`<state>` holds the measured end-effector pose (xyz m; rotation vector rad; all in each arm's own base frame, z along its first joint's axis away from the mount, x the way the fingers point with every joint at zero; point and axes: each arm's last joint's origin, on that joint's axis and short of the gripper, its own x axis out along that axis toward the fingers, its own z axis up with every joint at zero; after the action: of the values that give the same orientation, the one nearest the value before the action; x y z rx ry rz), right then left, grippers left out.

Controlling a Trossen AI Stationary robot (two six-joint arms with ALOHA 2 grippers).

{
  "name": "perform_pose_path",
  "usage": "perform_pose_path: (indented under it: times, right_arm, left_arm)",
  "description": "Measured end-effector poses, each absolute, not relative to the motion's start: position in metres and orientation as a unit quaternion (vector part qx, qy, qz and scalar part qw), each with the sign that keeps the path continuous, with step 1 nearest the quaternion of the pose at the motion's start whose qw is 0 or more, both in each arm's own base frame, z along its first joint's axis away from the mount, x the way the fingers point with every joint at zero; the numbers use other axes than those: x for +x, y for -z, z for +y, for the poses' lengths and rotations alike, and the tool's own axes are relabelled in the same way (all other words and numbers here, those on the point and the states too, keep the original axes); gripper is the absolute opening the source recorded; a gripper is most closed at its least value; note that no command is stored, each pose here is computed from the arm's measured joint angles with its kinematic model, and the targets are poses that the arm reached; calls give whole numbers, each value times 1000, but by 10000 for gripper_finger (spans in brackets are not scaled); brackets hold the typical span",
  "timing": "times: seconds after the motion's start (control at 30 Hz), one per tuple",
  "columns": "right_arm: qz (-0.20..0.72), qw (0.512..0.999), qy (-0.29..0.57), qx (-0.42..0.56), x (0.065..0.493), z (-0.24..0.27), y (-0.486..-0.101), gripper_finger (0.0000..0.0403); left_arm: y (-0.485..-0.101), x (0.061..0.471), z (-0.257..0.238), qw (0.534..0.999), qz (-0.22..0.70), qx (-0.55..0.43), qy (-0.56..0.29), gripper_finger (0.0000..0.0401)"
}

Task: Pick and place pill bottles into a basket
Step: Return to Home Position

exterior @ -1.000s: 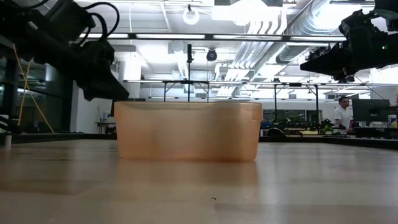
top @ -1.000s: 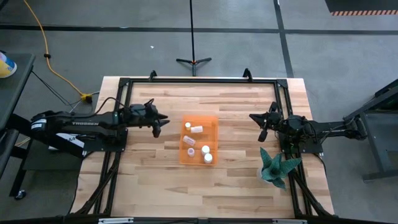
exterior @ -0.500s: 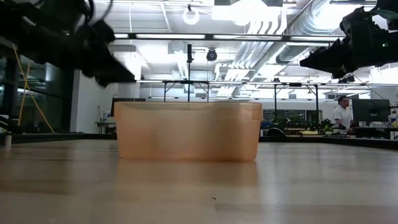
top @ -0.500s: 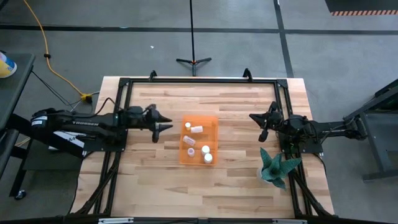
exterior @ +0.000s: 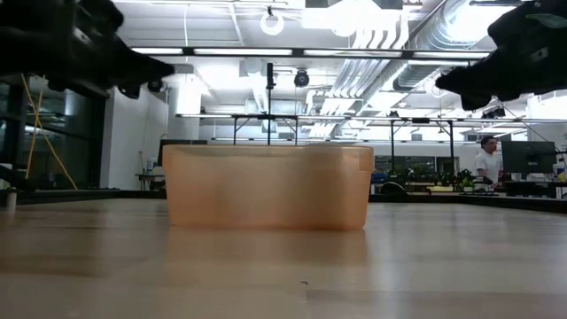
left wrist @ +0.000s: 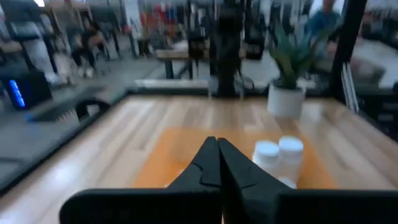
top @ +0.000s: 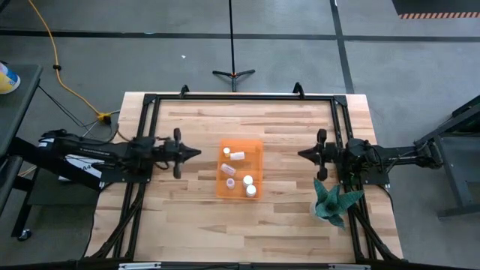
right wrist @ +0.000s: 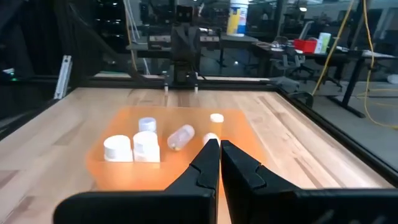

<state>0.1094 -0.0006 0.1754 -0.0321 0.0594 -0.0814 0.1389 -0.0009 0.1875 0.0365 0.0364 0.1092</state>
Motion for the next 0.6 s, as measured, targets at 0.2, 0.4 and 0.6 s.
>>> perform_pose_path:
  times: [0.2, 0.4, 0.6]
  right_arm:
    - [31, 999, 35, -15, 109, 0, -175, 7]
    - [20, 999, 40, -4, 109, -1, -177, 7]
    - [12, 999, 36, 3, 109, 0, -179, 7]
  left_arm:
    - [-182, 118, -3, 999, -1, 14, -47, 47]
    - [-183, 96, -1, 998, -12, 3, -55, 59]
    - [-168, 98, -2, 998, -2, 48, -31, 22]
